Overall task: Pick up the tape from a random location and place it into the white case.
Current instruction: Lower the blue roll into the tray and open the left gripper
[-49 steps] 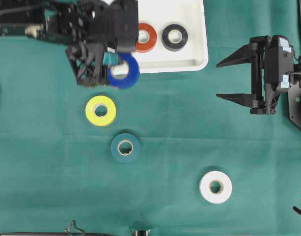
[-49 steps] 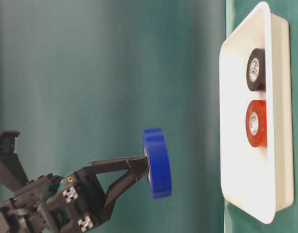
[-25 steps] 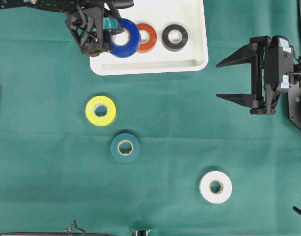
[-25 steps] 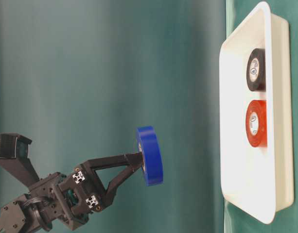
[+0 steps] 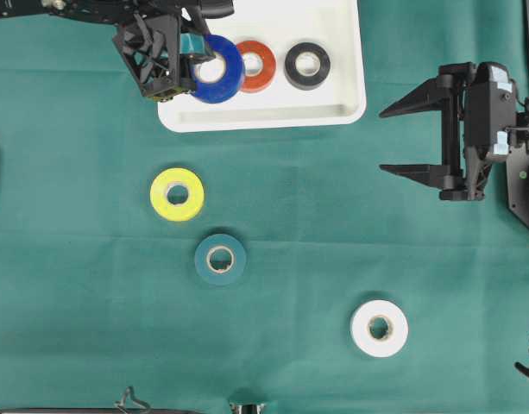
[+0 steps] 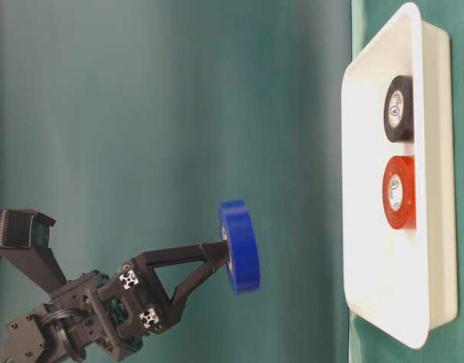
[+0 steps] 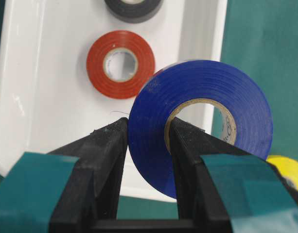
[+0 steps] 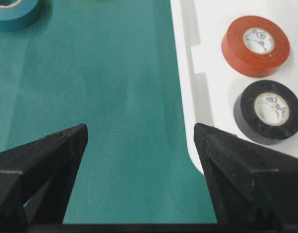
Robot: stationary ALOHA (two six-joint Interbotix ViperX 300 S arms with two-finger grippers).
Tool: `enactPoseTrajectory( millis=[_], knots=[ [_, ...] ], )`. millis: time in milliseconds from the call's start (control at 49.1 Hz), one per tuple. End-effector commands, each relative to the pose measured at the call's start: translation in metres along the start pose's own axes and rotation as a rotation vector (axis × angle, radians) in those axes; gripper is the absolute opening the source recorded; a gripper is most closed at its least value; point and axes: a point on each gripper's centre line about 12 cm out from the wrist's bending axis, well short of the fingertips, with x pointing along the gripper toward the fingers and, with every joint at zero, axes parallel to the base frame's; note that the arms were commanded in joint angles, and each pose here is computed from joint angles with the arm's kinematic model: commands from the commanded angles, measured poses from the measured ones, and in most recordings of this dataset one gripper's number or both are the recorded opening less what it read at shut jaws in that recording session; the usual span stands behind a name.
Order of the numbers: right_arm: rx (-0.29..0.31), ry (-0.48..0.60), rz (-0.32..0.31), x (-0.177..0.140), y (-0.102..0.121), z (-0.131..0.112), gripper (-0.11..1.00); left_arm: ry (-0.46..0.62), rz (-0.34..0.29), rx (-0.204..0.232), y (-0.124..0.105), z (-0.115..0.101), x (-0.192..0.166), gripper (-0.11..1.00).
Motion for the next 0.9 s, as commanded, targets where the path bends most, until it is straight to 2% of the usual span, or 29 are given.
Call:
enactPoseTrajectory(
  millis=[0, 590, 875],
  knots=[
    [-0.001, -0.031, 0.001, 0.0, 0.0, 0.011, 0.86, -0.04, 0.005, -0.003, 0.001, 0.006, -0.013, 0.22],
    [-0.001, -0.029, 0.0, 0.0, 0.0, 0.011, 0.86, -0.035, 0.006, -0.002, 0.001, 0.005, -0.011, 0.22],
    [-0.001, -0.029, 0.002, 0.0, 0.0, 0.011, 0.86, -0.019, 0.012, -0.015, 0.006, -0.005, 0.0, 0.22]
  ],
)
